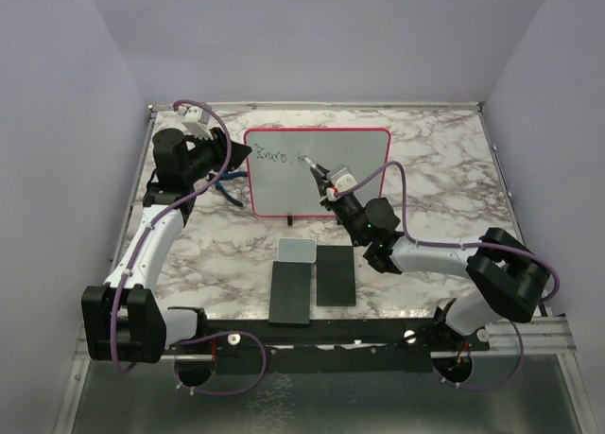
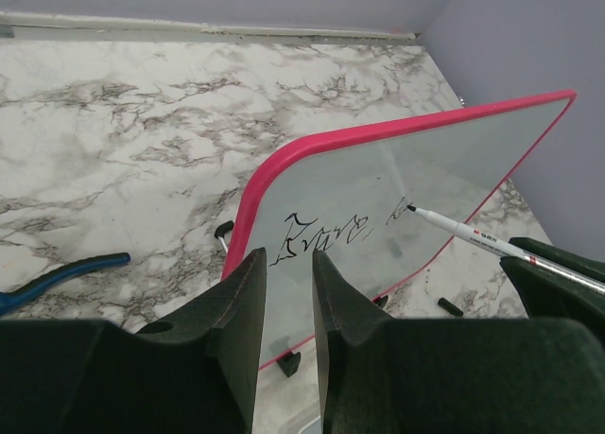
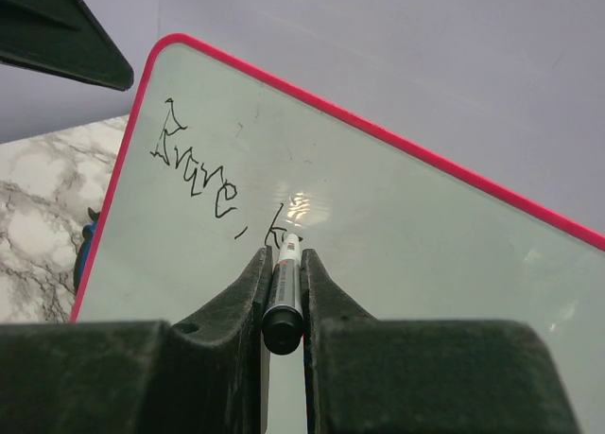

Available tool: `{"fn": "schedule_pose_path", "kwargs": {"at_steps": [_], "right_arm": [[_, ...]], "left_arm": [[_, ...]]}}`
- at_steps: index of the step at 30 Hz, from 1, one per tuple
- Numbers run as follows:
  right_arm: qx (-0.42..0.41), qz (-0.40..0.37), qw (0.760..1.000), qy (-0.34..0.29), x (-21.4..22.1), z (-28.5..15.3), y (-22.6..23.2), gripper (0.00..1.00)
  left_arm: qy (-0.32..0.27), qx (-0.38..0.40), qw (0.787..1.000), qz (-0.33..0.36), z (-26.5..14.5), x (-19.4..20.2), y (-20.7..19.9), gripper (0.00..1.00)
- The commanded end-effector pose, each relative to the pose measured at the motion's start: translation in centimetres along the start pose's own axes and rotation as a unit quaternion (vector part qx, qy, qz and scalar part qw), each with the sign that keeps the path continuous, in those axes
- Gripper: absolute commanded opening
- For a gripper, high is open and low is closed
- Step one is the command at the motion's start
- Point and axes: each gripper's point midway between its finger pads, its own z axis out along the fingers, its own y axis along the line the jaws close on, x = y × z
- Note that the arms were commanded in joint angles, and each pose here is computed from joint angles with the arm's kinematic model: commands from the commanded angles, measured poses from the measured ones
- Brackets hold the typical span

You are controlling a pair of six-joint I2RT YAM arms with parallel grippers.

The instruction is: Write a sentence on the whiteboard

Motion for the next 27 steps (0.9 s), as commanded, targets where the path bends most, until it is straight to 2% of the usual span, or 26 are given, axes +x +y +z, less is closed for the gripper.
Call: {"fn": "schedule_pose_path", "kwargs": {"at_steps": [1,27], "right_arm": [[-0.011,0.003,1.000,0.005,0.3,0.3,0.6,0.01],[0.008,0.001,1.000,0.014,0.8,-1.2,-0.5,0.01]], "left_arm": [[0.002,-0.001,1.000,0.005,-0.4,0.3,-0.2,0.27],[0.001,-0.001,1.000,0.005,-0.4,0.3,-0.3,0.27]]}}
